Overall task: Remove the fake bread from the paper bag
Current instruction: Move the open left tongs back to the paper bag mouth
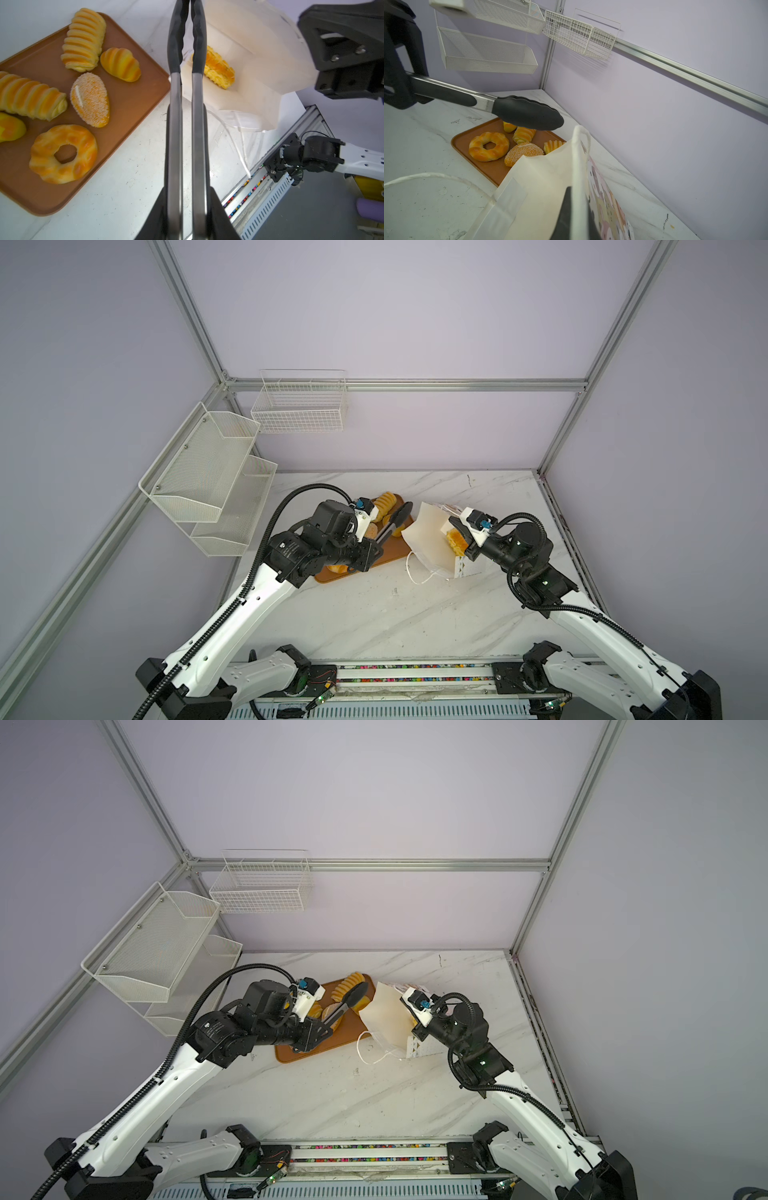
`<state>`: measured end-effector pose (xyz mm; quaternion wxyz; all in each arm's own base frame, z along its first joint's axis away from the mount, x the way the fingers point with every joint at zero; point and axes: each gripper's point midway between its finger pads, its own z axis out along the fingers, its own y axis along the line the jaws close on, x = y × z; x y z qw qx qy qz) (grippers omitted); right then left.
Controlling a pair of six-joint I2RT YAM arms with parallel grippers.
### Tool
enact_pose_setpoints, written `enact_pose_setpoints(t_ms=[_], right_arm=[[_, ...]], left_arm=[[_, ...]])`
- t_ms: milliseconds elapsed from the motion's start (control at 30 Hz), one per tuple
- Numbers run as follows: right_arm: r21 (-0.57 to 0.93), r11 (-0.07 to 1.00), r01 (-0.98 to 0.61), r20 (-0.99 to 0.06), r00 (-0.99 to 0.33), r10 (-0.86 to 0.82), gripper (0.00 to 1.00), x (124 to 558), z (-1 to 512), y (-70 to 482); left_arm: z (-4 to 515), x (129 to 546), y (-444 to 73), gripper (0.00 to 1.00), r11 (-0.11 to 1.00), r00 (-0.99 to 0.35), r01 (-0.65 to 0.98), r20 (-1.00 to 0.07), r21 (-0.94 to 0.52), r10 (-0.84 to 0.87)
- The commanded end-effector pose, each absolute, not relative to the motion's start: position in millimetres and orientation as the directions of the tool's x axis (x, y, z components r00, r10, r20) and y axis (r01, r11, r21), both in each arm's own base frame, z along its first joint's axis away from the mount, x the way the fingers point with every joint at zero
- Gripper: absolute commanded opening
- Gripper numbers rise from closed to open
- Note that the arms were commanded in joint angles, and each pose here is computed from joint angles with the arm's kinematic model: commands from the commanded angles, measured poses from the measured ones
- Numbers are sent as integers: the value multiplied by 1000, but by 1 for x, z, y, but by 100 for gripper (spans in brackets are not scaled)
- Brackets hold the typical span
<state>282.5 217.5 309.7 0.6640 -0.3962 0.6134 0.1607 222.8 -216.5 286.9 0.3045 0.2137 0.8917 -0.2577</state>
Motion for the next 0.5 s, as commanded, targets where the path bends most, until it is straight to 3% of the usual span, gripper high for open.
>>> enact_pose_setpoints(t_ms=[0, 467], right_arm=[[-360, 632, -686, -932, 243, -268, 0, 279, 324, 215], [-394, 564, -726, -919, 299, -257, 0, 255, 327, 218]], left_arm=[[339, 218, -246, 25, 681, -574, 670, -789, -297, 221], [270, 199, -310, 25, 637, -615, 716, -690, -286, 382]])
